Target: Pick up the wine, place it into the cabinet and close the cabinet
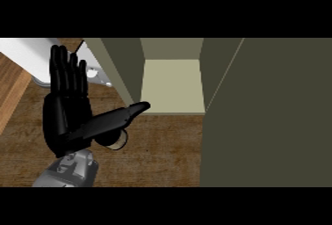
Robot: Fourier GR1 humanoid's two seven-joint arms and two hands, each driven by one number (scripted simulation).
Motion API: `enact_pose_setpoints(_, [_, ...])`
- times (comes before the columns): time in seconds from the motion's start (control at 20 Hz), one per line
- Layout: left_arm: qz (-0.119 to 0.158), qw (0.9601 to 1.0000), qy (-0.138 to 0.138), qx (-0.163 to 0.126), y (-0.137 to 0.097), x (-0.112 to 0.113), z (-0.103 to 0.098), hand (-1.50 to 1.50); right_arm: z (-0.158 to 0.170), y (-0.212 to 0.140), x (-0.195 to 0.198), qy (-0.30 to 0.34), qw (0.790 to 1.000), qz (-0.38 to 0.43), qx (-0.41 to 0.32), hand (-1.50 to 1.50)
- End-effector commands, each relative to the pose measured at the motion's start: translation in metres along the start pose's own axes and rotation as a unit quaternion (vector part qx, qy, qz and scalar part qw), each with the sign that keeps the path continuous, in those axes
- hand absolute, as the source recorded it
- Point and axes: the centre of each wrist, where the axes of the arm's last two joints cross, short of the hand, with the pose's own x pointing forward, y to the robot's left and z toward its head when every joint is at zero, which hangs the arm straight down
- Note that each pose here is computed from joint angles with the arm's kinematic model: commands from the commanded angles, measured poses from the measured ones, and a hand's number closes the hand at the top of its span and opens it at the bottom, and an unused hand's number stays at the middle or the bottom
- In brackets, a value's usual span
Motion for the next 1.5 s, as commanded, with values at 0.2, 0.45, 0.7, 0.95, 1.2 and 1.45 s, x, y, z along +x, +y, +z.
enact_pose_setpoints(0.2, [-0.022, 0.9996, 0.010, 0.017, 0.027, -0.019, 0.025, -1.50, -0.012, 0.010, 0.021, -0.003, 1.000, -0.002, 0.004, -1.50])
enact_pose_setpoints(0.45, [-0.028, 0.9988, 0.015, 0.038, 0.028, -0.028, 0.024, -1.50, 0.002, -0.001, 0.001, -0.004, 1.000, 0.001, 0.008, -1.50])
enact_pose_setpoints(0.7, [-0.045, 0.9973, 0.021, 0.053, 0.071, -0.023, 0.032, -1.50, 0.003, 0.018, 0.007, -0.004, 1.000, 0.000, 0.002, -1.50])
enact_pose_setpoints(0.95, [-0.050, 0.9959, 0.049, 0.057, 0.093, -0.040, 0.048, -1.50, 0.004, 0.015, 0.002, -0.002, 1.000, -0.005, 0.003, -1.50])
enact_pose_setpoints(1.2, [-0.053, 0.9950, 0.061, 0.058, 0.091, -0.051, 0.041, -1.50, -0.006, 0.005, -0.005, -0.001, 1.000, -0.006, 0.004, -1.50])
enact_pose_setpoints(1.45, [-0.052, 0.9939, 0.070, 0.068, 0.119, -0.076, 0.061, -1.50, -0.006, 0.002, 0.010, -0.005, 1.000, -0.002, 0.004, -1.50])
